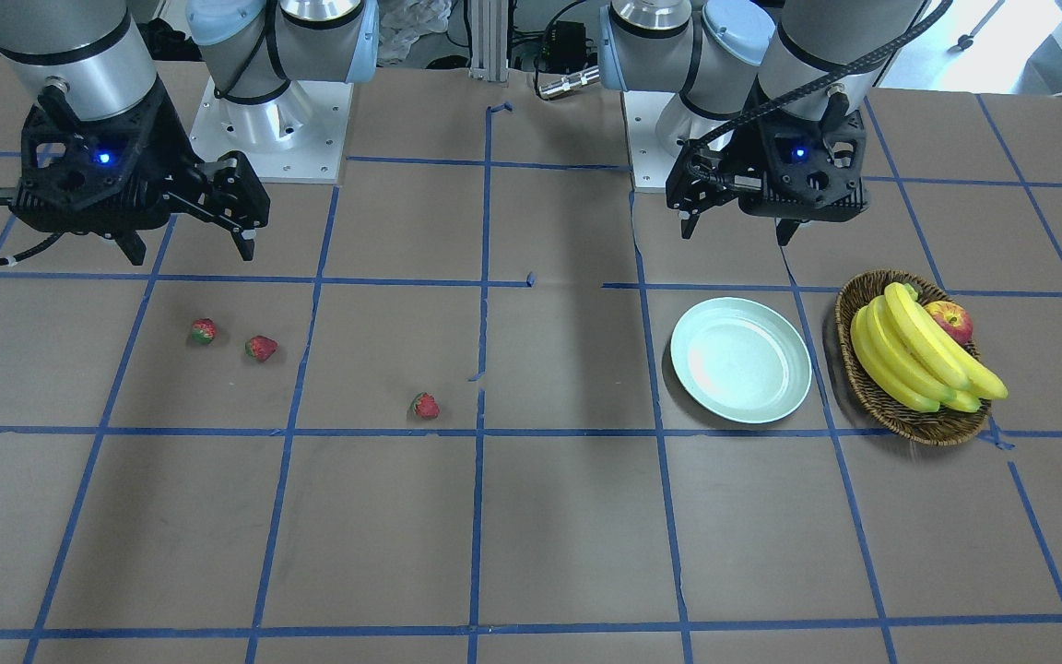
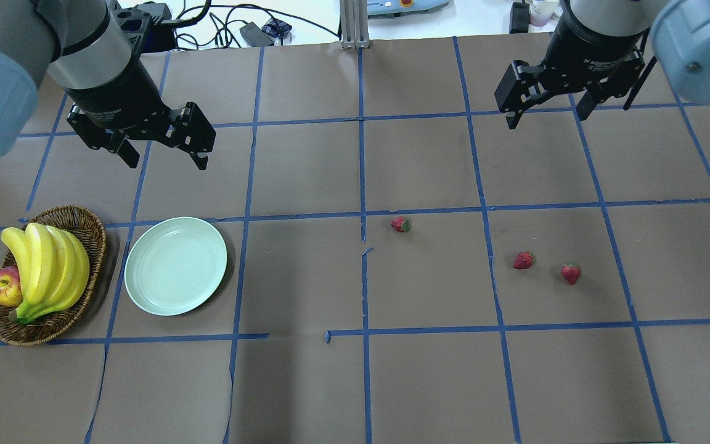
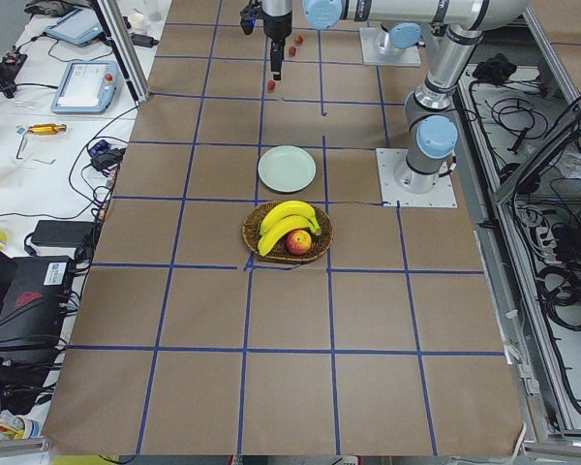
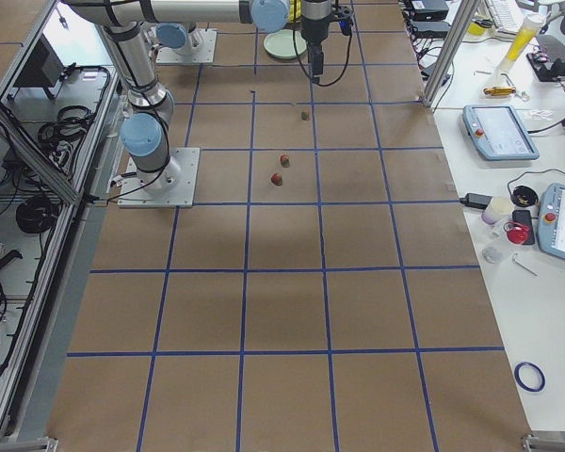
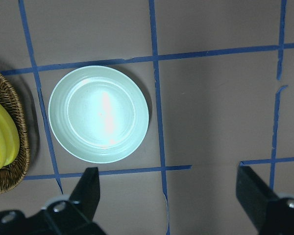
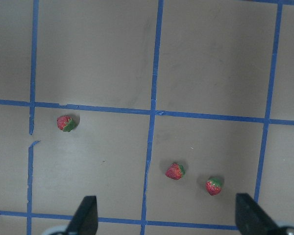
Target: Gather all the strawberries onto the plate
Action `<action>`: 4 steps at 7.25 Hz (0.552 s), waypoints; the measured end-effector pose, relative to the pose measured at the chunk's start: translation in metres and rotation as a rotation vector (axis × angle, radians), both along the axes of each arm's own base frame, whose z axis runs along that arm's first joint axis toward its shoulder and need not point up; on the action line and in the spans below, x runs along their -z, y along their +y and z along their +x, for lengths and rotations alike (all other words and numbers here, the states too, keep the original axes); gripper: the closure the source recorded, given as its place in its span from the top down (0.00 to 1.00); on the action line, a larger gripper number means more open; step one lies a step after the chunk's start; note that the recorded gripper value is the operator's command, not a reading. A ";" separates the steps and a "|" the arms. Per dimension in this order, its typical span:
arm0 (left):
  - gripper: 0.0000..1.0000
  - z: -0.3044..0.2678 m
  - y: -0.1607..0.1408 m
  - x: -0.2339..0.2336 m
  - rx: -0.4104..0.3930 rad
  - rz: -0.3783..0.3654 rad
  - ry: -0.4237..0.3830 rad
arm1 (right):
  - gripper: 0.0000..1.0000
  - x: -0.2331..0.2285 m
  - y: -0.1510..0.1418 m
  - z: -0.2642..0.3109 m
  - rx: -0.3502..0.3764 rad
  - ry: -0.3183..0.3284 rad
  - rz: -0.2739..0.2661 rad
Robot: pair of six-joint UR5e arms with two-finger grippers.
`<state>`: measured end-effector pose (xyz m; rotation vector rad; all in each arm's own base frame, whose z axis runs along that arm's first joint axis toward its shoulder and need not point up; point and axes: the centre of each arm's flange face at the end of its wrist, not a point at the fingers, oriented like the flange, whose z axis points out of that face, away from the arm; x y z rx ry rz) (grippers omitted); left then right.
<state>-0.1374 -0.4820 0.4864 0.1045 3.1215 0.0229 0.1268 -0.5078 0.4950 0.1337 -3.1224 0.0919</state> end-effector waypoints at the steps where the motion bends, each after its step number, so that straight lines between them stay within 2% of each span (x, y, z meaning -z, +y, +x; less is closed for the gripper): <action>1: 1.00 0.000 0.000 0.000 0.000 0.000 0.000 | 1.00 0.000 0.000 0.000 0.000 0.000 0.001; 4: 1.00 0.000 -0.002 0.001 0.000 0.002 0.000 | 1.00 0.000 0.000 0.000 -0.001 0.000 0.001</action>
